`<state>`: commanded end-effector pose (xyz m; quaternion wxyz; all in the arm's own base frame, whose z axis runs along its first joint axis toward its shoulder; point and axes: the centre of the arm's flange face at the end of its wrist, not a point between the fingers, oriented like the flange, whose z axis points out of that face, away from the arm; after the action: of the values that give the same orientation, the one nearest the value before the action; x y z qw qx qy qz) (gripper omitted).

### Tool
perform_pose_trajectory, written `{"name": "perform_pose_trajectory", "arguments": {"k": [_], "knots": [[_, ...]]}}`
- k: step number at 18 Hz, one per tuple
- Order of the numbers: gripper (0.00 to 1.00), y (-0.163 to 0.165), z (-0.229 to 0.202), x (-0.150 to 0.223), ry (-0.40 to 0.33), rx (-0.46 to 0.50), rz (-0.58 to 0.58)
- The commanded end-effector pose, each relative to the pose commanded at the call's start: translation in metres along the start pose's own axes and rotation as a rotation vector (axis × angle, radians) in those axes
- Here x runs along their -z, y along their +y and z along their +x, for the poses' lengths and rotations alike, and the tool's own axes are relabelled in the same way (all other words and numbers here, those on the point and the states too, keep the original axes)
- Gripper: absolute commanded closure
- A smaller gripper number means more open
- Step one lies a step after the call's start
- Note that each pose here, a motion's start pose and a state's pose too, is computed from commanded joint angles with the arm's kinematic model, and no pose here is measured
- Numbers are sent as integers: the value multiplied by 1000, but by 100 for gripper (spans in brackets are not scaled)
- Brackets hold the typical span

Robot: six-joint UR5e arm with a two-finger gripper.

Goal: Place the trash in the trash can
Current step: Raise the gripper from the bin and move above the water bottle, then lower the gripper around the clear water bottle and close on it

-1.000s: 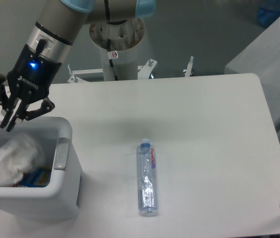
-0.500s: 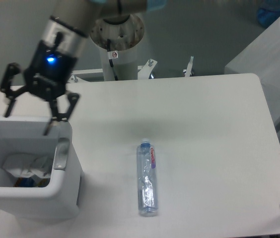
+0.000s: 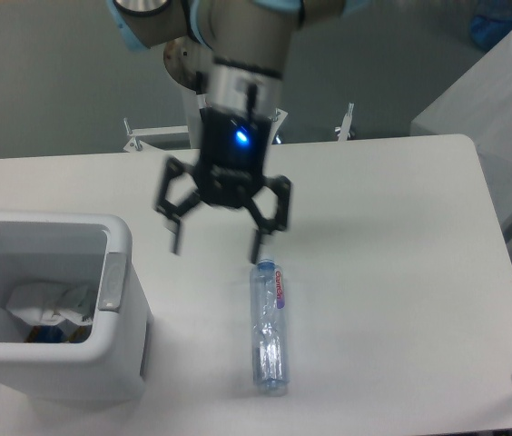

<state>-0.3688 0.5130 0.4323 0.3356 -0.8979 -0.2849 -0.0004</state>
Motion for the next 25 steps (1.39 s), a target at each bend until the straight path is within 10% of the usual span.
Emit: {"name": "perform_pose_trajectory", "arguments": {"k": [9, 25], "knots": [[0, 38, -43, -100, -141, 31, -190], [0, 65, -38, -222, -143, -73, -338]]}}
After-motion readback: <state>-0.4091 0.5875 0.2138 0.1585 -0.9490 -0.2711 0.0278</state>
